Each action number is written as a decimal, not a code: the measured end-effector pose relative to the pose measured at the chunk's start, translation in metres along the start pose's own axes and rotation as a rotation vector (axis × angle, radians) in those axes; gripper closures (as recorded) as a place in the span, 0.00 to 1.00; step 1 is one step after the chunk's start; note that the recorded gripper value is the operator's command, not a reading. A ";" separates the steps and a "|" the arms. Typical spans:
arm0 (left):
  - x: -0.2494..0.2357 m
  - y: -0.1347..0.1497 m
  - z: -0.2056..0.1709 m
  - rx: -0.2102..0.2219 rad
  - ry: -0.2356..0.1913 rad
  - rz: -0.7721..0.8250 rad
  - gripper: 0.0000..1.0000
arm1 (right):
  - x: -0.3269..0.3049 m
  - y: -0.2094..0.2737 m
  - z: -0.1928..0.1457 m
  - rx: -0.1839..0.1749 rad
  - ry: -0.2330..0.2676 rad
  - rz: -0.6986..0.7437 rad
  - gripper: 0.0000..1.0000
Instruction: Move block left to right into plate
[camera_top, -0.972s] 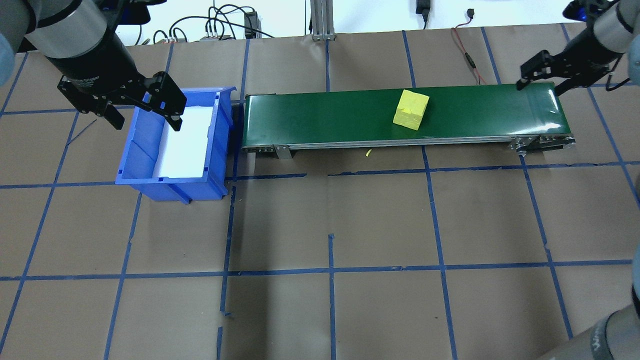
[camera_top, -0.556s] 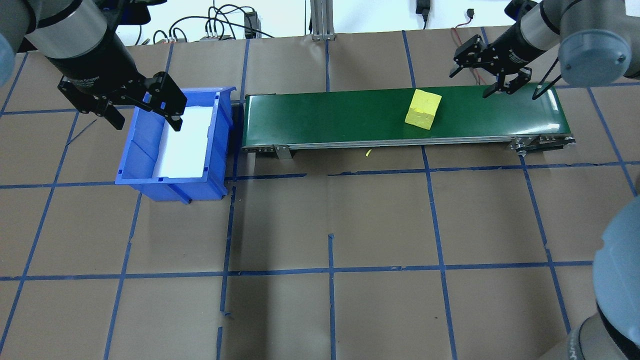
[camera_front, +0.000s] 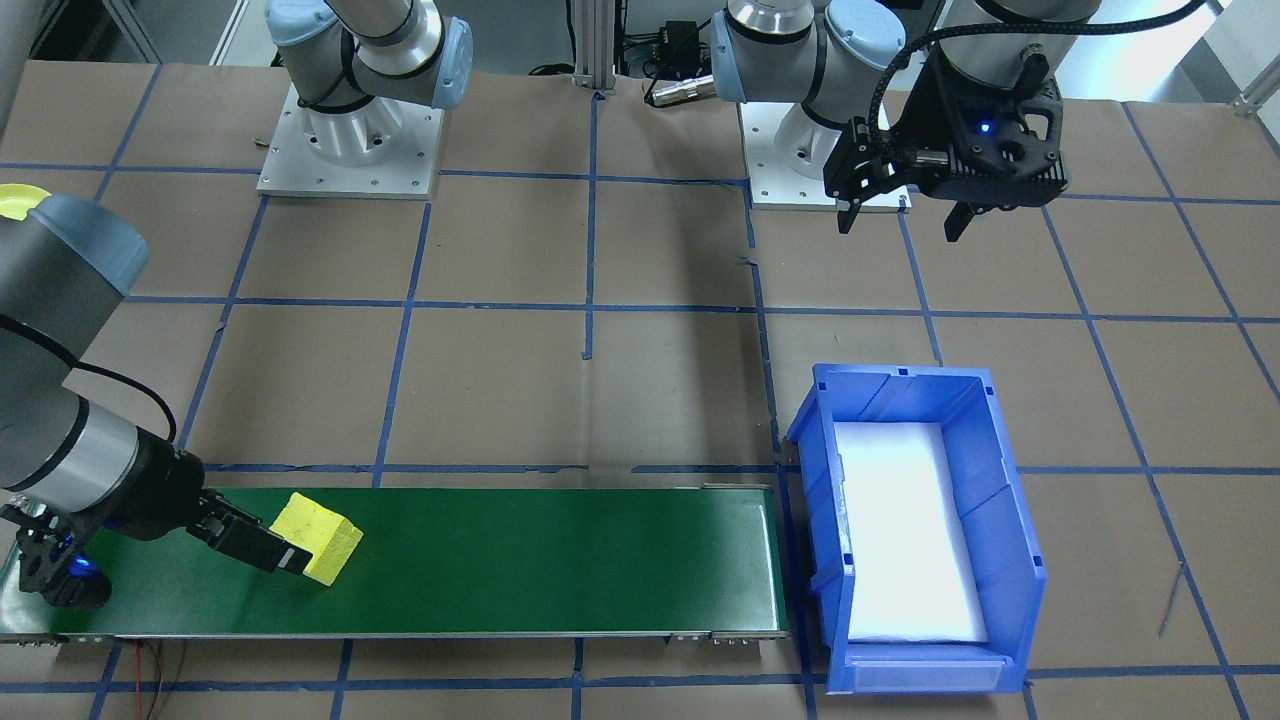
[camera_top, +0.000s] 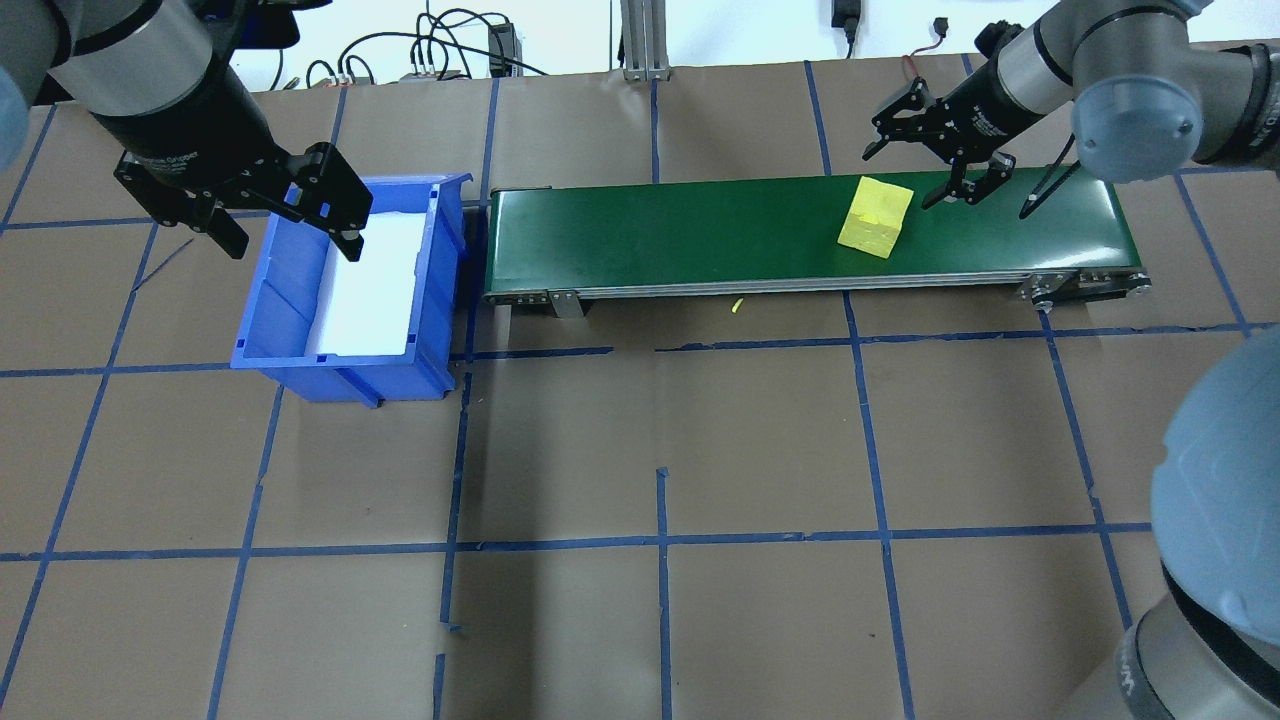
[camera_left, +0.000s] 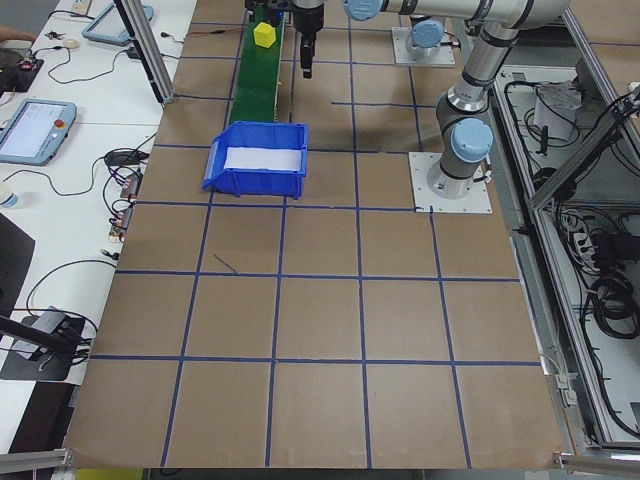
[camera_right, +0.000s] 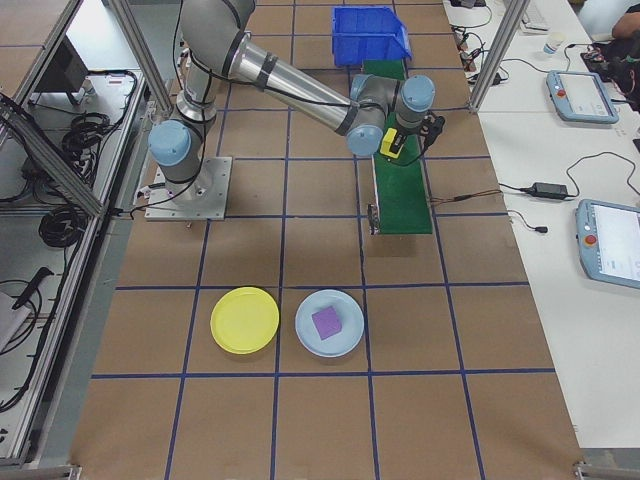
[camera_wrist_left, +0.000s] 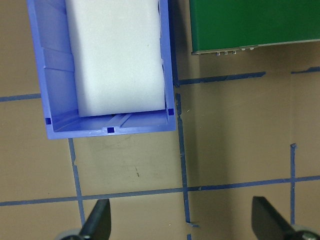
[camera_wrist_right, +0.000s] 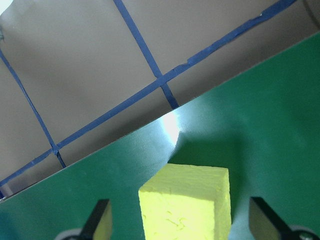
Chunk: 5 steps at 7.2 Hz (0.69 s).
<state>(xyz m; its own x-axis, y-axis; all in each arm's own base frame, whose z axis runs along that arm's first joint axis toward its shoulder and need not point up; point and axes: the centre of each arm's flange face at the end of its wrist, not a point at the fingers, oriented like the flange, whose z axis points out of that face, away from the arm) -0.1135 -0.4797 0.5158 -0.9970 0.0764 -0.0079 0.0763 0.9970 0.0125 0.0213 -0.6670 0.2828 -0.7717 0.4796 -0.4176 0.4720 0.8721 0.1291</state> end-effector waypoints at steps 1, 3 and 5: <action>0.000 0.000 0.000 0.001 0.000 0.000 0.00 | 0.005 0.001 0.009 -0.015 0.007 0.009 0.06; 0.000 0.000 0.000 0.000 0.000 0.000 0.00 | 0.014 -0.005 0.028 -0.030 0.027 0.016 0.27; -0.001 0.000 0.000 0.000 0.000 -0.001 0.00 | 0.016 -0.010 0.027 -0.010 0.048 -0.024 0.49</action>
<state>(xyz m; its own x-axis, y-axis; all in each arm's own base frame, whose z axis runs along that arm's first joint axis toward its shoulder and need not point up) -0.1130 -0.4798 0.5157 -0.9971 0.0755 -0.0082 0.0754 0.9971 0.0126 0.0158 -0.6709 0.2503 -0.8026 0.4623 -0.3770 0.4490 0.8842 0.1286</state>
